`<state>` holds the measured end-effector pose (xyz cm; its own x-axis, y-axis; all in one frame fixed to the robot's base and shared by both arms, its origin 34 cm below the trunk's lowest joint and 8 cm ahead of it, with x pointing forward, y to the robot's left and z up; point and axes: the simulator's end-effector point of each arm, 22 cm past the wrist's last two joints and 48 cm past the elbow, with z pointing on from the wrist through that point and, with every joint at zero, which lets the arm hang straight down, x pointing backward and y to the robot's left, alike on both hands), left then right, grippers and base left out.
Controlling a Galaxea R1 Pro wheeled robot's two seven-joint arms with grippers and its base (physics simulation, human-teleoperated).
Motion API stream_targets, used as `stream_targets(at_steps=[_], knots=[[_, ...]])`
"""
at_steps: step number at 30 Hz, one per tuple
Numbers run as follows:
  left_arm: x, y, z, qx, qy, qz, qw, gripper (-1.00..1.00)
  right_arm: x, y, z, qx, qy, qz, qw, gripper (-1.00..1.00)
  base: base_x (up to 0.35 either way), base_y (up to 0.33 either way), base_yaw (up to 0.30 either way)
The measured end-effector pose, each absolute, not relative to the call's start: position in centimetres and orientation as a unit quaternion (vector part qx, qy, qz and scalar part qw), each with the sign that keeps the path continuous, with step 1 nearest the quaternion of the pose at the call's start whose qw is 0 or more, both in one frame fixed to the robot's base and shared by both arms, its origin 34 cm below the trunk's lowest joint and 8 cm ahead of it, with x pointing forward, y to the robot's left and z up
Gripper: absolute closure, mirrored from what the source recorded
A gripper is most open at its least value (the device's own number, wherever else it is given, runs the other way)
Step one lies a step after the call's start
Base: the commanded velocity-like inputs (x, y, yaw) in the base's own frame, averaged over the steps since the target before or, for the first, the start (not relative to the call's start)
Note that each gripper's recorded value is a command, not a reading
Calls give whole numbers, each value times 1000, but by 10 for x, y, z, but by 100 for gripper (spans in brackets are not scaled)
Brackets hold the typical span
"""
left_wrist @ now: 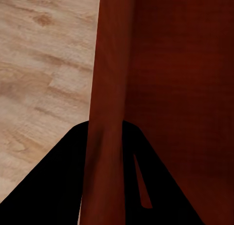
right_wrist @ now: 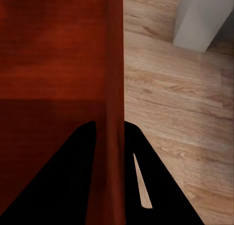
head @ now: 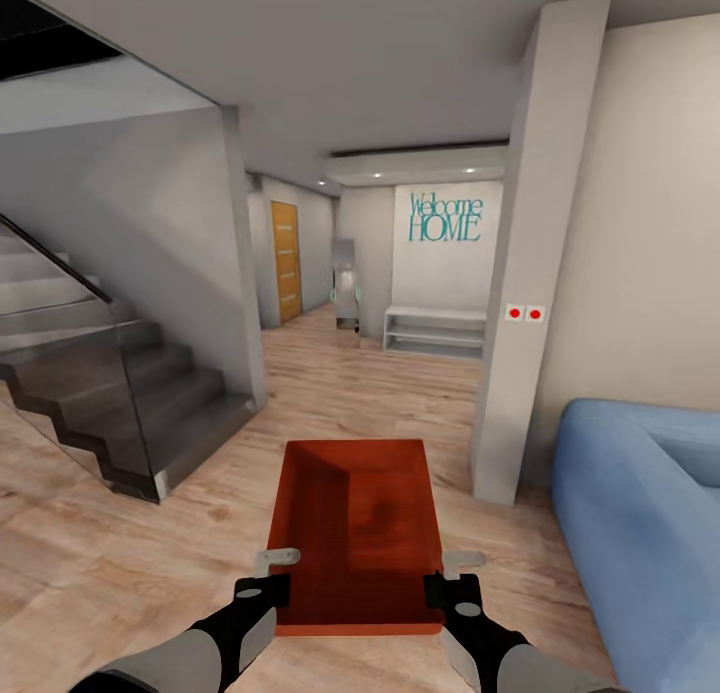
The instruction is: Move the two storage containers from the living room to the garage. In the garage, place one container on the floor and stack the other container on top of it (either order is fine).
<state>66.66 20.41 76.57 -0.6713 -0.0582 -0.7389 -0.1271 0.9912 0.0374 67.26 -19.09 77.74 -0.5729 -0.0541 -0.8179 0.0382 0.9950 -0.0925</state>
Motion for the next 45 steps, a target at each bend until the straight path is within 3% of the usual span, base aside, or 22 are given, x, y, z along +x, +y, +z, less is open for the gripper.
stream_targets(at_steps=[45], knots=[[667,204,766,-50,913,43,403,100,672,-191,777,-4,885,-50,463,100,322,0,0]])
